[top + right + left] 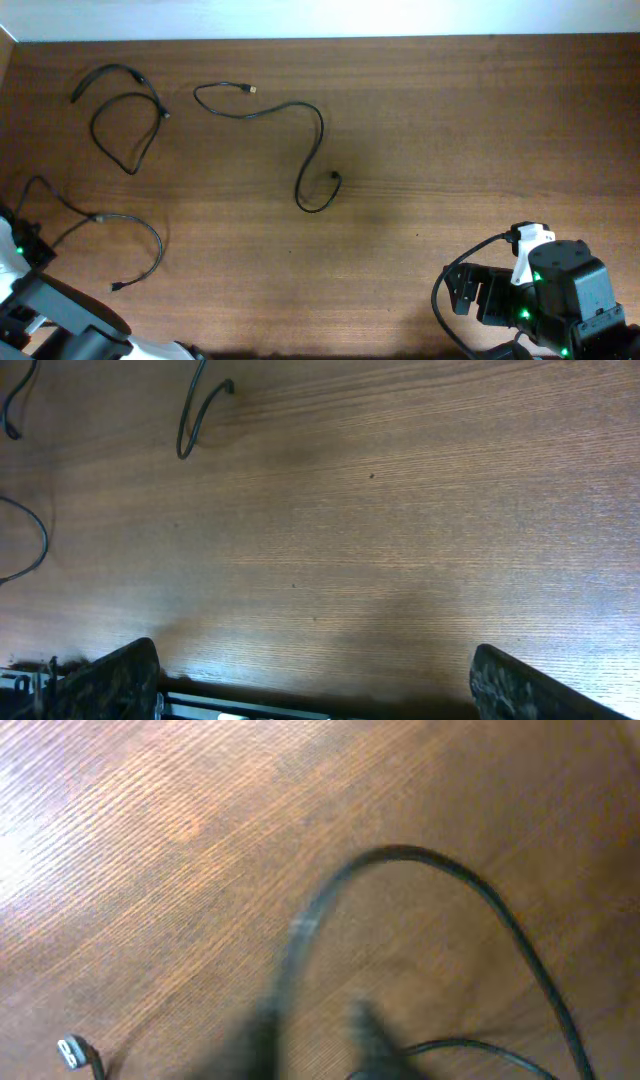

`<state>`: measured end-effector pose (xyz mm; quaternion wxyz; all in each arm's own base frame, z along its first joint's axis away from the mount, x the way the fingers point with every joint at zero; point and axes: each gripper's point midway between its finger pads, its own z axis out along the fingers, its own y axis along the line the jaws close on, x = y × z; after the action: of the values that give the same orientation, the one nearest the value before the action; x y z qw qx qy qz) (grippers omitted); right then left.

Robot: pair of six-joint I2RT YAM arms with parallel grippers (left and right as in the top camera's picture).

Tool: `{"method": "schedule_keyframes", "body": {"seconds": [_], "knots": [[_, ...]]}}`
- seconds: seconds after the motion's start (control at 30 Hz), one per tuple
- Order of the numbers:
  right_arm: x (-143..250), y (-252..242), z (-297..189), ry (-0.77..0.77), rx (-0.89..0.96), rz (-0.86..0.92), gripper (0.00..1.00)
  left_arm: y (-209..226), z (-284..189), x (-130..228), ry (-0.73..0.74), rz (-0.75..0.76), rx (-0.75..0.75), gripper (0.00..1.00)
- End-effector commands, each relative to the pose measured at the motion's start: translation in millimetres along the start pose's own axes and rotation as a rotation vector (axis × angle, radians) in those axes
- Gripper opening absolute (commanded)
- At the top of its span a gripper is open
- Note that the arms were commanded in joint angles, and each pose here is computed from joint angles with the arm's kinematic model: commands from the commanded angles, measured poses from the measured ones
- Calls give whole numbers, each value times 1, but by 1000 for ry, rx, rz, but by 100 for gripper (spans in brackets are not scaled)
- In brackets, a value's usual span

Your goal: Untangle cables

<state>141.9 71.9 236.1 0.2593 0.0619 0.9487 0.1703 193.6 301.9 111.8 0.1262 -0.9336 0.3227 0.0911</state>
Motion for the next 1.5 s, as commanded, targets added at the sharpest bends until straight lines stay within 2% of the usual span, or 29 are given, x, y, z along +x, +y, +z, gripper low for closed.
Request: {"method": "schedule_keyframes", "body": {"seconds": [0.0,0.07,0.1,0.17,0.23,0.3,0.33,0.4,0.43,0.5,0.57,0.7,0.77,0.83,0.97,1.17,1.23,1.27,1.37,1.4,1.47], "knots": [[0,2,-1,-3,-8,-6,98,1,2,0,4,-61,-10,99],[0,2,-1,-3,-8,-6,98,2,0,25,151,-50,-16,99],[0,2,-1,-3,-9,-6,98,3,-4,43,257,-47,-24,99],[1,3,-1,3,-18,-6,98,2,-21,84,518,61,4,99],[1,4,-1,5,-21,-7,98,-15,-50,126,760,389,218,99],[1,4,-1,4,-21,-7,98,-18,-72,157,855,671,390,99],[1,4,-1,3,-21,-7,98,-13,-77,168,865,763,419,99],[-5,8,-1,-21,-36,-9,99,6,-90,206,872,1054,497,99],[-11,11,-1,-43,-50,-12,98,29,-104,250,853,1342,581,99],[-11,11,-1,-45,-50,-12,98,64,-118,298,794,1675,660,99],[-10,10,-1,-41,-47,-11,98,108,-119,323,720,1892,597,99],[-15,4,-1,-66,-10,-10,98,206,-142,366,794,2116,525,99],[-14,4,-1,-62,-8,-10,98,245,-140,385,832,2101,453,99],[-12,3,-1,-56,-4,-9,98,274,-128,397,851,2013,339,99],[-10,1,-1,-45,2,-9,99,333,-101,407,795,1653,-27,99],[-6,-3,-1,-32,20,-7,98,360,-79,416,662,1390,-148,99],[-6,-3,-1,-30,20,-7,99,355,-76,417,616,1341,-125,99],[-6,-3,-1,-30,21,-7,98,347,-72,417,580,1368,-75,100],[-6,-3,-1,-31,20,-8,99,286,-58,417,293,1719,262,99],[-6,-3,-1,-31,20,-7,98,262,-57,414,169,1781,347,100],[-6,-3,-1,-31,20,-7,99,218,-60,410,-47,1813,470,99]]}}
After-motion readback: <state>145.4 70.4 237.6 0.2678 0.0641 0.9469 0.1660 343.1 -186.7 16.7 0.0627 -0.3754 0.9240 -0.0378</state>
